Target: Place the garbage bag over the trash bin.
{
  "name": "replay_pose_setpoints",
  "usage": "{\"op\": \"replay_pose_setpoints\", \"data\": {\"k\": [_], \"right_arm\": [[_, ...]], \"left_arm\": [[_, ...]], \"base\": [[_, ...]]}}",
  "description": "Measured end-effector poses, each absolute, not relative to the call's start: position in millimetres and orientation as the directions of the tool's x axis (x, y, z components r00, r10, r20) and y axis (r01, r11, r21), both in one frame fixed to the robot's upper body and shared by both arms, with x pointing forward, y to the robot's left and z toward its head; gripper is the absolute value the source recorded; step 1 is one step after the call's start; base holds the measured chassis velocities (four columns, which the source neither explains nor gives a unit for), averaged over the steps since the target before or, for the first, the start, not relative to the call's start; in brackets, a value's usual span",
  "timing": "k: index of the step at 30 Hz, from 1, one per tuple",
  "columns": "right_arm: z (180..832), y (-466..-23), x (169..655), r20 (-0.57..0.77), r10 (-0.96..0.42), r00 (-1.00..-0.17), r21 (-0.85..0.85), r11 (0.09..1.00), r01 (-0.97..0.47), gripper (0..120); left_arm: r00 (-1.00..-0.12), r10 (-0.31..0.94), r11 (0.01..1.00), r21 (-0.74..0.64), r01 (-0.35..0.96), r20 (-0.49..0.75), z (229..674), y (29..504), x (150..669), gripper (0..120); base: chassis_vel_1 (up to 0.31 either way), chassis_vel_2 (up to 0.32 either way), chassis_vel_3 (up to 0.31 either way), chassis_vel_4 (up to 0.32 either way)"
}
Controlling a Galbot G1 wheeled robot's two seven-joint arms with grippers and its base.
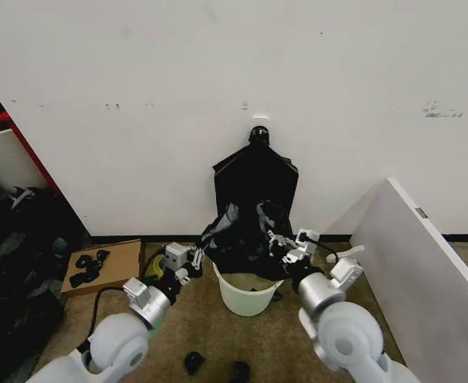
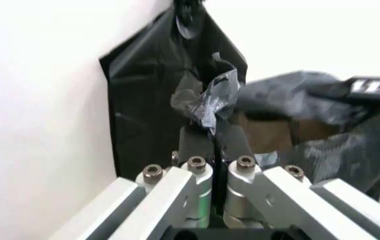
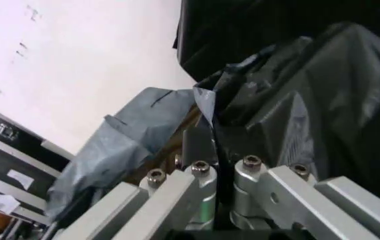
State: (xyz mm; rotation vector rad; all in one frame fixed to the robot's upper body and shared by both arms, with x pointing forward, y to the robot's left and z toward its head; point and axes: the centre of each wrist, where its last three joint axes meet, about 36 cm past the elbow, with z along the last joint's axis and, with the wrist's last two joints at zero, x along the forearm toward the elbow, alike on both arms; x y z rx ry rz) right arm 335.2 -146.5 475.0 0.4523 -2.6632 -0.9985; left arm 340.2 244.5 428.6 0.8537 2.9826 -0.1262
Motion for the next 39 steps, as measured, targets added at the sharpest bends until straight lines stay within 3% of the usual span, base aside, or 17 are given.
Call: {"op": "replay_pose_setpoints", "data": {"k": [8, 15, 18, 22, 39], "right_arm": [[457, -142, 350, 0.143, -0.333, -0.932, 0.685, 0.713, -0.15, 0], [418, -160, 358, 0.18, -0.215, -0.96, 0.609, 0.791, -0.063, 0], [405, -159, 342, 0.208, -0.193, -0.959, 0.477, 0.876, -0.073, 0], [392, -153, 327, 0.281, -0.171, -0.944, 0.39, 0.919, -0.05, 0], [398, -144, 306, 0.48, -0.049, -0.876, 0.232, 0.97, 0.073, 0]], "left_arm": [[-0.859, 0.507, 0.856, -0.071, 0.511, -0.068, 420, 241, 339, 0], [-0.89, 0.455, 0.885, -0.099, 0.455, -0.022, 378, 234, 341, 0], [-0.918, 0.395, 0.912, -0.121, 0.391, 0.017, 351, 228, 344, 0], [-0.933, 0.357, 0.927, -0.143, 0.347, 0.052, 333, 223, 342, 0], [-0.932, 0.333, 0.941, -0.114, 0.319, 0.143, 328, 220, 304, 0]], "base": [[0.0, 0.0, 0.0, 0.0], [0.0, 0.0, 0.0, 0.0], [0.0, 0.0, 0.0, 0.0], [0.0, 0.0, 0.0, 0.0], [0.0, 0.0, 0.0, 0.0]]}}
